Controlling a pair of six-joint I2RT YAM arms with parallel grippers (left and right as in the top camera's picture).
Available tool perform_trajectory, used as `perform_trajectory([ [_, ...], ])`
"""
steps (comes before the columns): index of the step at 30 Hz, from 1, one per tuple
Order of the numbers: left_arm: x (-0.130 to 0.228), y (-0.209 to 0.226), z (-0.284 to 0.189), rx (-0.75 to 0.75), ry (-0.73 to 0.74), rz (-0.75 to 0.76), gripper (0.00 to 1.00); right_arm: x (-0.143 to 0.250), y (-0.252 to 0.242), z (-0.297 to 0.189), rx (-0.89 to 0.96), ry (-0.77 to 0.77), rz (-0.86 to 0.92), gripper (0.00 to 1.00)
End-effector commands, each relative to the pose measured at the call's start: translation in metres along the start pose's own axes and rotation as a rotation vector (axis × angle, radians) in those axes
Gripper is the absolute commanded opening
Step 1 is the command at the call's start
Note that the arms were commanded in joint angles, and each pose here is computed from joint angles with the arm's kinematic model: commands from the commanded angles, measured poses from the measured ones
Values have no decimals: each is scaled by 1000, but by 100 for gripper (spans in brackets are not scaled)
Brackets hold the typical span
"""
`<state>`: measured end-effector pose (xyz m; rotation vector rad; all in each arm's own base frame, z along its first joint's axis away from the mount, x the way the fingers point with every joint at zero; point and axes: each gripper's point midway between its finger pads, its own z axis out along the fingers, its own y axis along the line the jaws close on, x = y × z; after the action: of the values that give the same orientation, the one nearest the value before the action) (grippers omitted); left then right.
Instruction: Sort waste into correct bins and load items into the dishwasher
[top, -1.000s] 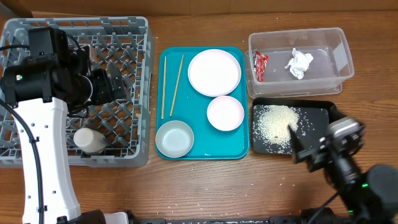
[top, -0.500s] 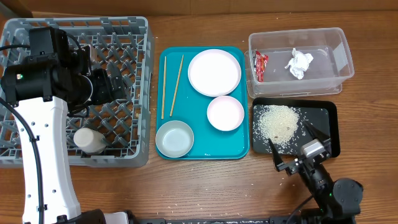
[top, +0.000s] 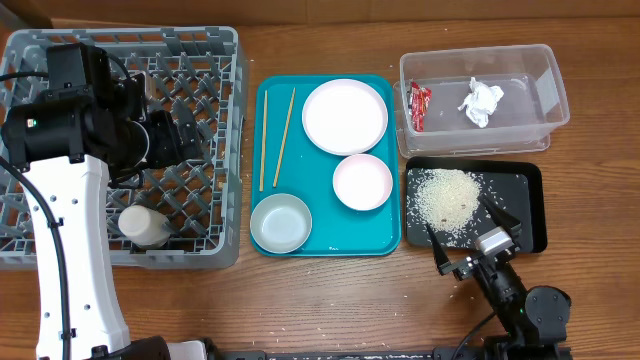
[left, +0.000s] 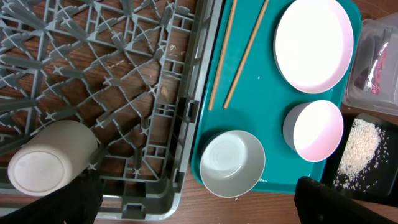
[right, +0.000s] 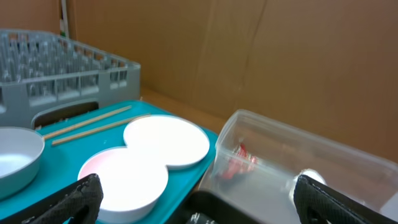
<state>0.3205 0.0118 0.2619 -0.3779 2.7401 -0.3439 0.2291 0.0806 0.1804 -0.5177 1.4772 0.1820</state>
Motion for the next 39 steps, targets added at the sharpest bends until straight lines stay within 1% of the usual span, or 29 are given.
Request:
perform_trajectory([
  [1, -3, -3, -2, 7, -8, 27, 100, 4, 2, 0, -7, 5, 6, 100],
  [12, -3, -3, -2, 6, -8, 27, 100, 4, 2, 0, -7, 5, 6, 100],
  [13, -3, -5, -2, 19, -9, 10, 100, 4, 2, 0, -7, 5, 6, 100],
  [16, 1, -18, -3, 97, 15, -96, 100, 4, 2, 0, -7, 5, 6, 100],
  [17, -2, -27, -3, 144, 12, -134, 100, 4, 2, 0, -7, 5, 6, 100],
  [18, -3, -39, -5, 210, 16, -129, 100, 4, 2, 0, -7, 5, 6, 100],
  [20, 0, -75, -10, 372, 28, -12, 99, 4, 2, 0, -7, 5, 6, 100],
  [21, 5, -87, -9, 390, 40, 35, 96, 4, 2, 0, -7, 5, 6, 100],
  [22, 13, -98, -4, 362, 55, 85, 94, 4, 2, 0, -7, 5, 6, 100],
  [23, 22, -107, 3, 304, 65, 144, 94, 4, 2, 0, -7, 5, 6, 100],
  [25, 37, -122, 19, 147, 57, 235, 93, 4, 2, 0, -7, 5, 6, 100],
  [27, 46, -134, 33, -44, -6, 324, 91, 4, 2, 0, -7, 5, 6, 100],
  [28, 52, -147, 42, -181, -81, 354, 87, 4, 2, 0, -7, 5, 6, 100],
  [29, 56, -154, 46, -222, -108, 353, 89, 4, 2, 0, -7, 5, 6, 100],
  [30, 68, -169, 61, -243, -106, 338, 90, 4, 2, 0, -7, 5, 6, 100],
  [31, 75, -175, 72, -235, -77, 325, 86, 4, 2, 0, -7, 5, 6, 100],
  [32, 82, -180, 83, -225, -38, 310, 80, 4, 2, 0, -7, 5, 6, 100],
  [33, 89, -185, 97, -213, 8, 296, 77, 4, 2, 0, -7, 5, 6, 100],
  [37, 102, -199, 151, -172, 139, 279, 64, 4, 2, 0, -7, 5, 6, 100],
  [39, 108, -200, 174, -165, 200, 268, 53, 4, 2, 0, -7, 5, 6, 100],
])
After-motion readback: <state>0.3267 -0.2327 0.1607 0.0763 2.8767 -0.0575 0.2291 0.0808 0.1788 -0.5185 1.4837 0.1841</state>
